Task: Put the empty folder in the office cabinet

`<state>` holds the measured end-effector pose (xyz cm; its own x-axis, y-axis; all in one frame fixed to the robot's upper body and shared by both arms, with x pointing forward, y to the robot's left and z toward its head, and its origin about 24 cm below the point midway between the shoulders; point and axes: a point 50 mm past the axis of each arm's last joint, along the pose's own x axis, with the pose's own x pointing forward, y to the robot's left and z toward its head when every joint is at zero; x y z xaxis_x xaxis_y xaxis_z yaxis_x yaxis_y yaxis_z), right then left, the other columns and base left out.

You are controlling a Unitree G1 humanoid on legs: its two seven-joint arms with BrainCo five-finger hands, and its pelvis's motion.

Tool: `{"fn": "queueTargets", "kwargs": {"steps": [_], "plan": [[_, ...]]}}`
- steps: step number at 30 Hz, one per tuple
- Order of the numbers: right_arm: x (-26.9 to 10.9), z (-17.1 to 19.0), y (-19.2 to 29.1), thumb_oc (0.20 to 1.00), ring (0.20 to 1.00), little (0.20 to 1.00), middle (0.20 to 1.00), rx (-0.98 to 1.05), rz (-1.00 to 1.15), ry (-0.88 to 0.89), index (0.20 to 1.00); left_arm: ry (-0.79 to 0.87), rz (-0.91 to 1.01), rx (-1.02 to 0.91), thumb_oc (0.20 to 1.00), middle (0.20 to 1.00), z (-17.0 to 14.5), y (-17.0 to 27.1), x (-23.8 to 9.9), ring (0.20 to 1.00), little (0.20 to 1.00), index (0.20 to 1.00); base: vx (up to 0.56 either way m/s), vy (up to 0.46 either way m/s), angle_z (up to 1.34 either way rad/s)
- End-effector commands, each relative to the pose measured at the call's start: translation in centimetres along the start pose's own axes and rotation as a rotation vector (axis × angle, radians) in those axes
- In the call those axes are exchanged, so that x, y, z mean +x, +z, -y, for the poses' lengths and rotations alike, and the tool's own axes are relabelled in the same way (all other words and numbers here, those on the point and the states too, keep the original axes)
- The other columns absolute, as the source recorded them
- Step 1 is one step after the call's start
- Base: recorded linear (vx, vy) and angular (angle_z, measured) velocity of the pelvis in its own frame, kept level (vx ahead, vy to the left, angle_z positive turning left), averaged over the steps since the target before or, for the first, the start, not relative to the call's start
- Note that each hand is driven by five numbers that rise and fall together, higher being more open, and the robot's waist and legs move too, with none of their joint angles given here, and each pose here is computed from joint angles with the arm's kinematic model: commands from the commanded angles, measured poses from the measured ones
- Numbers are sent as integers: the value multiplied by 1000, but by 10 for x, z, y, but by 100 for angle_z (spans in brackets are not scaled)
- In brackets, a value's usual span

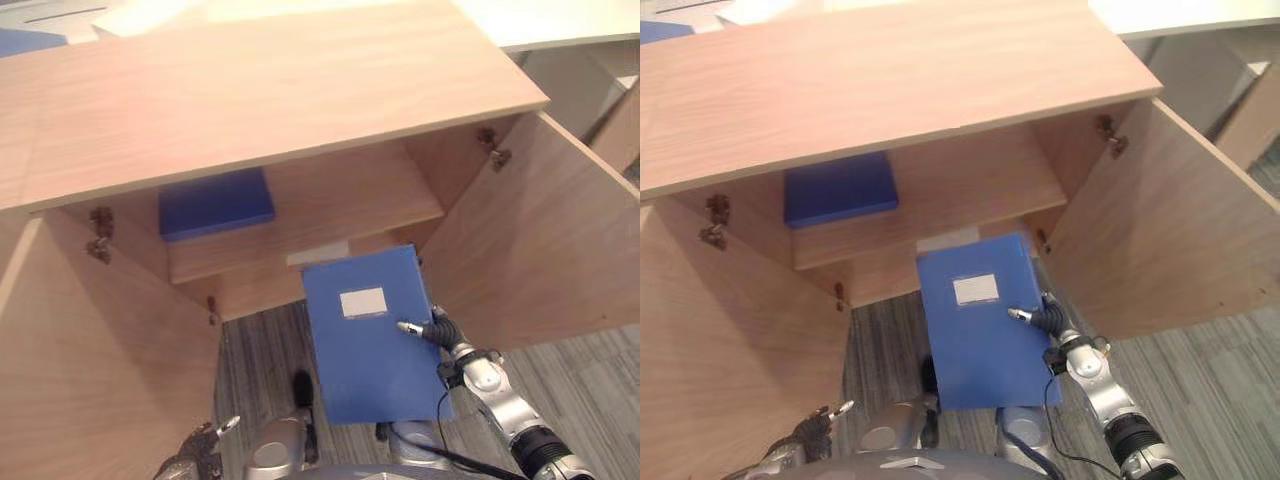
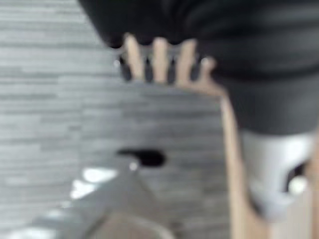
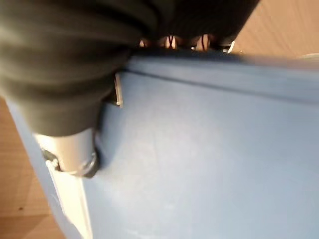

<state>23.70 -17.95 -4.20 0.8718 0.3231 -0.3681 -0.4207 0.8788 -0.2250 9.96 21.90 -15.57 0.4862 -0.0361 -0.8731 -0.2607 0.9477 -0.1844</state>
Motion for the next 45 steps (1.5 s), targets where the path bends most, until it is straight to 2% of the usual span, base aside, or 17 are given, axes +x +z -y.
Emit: {"fn": "queueTargets", "kwargs": {"steps": [1, 7, 8, 15, 16, 18, 20, 27, 32, 34, 38, 40, 45], "plan": [[-9, -10, -9, 200, 200, 200, 200, -52, -11, 59, 200, 65, -55, 47, 1000, 1000, -31, -34, -23, 1000, 1000, 1000, 372, -165, 54], [-8, -5, -9, 200, 200, 200, 200, -77, -19, 124, 200, 46, -59, 59, 1000, 1000, -25, -33, -20, 1000, 1000, 1000, 260, -140, 70], [-2, -13, 3, 200, 200, 200, 200, -145, 26, 201, 200, 6, -37, 110, 1000, 1000, -21, -20, -16, 1000, 1000, 1000, 142, -191, 69], [20, -21, 49, 200, 200, 200, 200, -305, 179, 252, 200, -84, 43, 231, 1000, 1000, -2, 13, -7, 1000, 1000, 1000, 31, -132, 32], [27, -20, 67, 200, 200, 200, 200, -339, 226, 223, 200, -105, 66, 273, 1000, 1000, 7, 22, -3, 1000, 1000, 1000, -14, -56, 8], [30, -19, 74, 200, 200, 200, 200, -339, 239, 203, 200, -109, 74, 292, 1000, 1000, 11, 24, -2, 1000, 1000, 1000, 14, -44, -1], [44, -11, 100, 200, 200, 200, 200, -345, 269, 86, 200, -114, 102, 324, 1000, 1000, 25, 28, 2, 1000, 1000, 1000, 39, -69, -2], [58, 14, 140, 200, 200, 200, 200, -397, 338, -118, 200, -135, 127, 388, 1000, 1000, 42, 34, 7, 1000, 1000, 1000, 62, -67, 16], [60, 40, 158, 200, 200, 200, 200, -295, 350, -285, 200, -150, 138, 425, 1000, 1000, 47, 39, 8, 1000, 1000, 1000, 87, -73, 16], [57, 74, 178, 200, 200, 200, 200, -175, 397, -444, 200, -170, 161, 444, 1000, 1000, 54, 47, 8, 1000, 1000, 1000, 90, -146, 32], [51, 107, 202, 200, 200, 200, 200, 0, 469, -591, 200, -205, 193, 459, 1000, 1000, 65, 54, 9, 1000, 1000, 1000, 70, -97, 6], [49, 111, 207, 200, 200, 200, 200, 45, 489, -620, 200, -213, 198, 457, 1000, 1000, 67, 55, 9, 1000, 1000, 1000, 39, -49, -8], [31, 155, 240, 200, 200, 200, 200, 399, 622, -814, 200, -262, 195, 427, 1000, 1000, 82, 49, 8, 1000, 1000, 1000, 78, -31, -8]]}}
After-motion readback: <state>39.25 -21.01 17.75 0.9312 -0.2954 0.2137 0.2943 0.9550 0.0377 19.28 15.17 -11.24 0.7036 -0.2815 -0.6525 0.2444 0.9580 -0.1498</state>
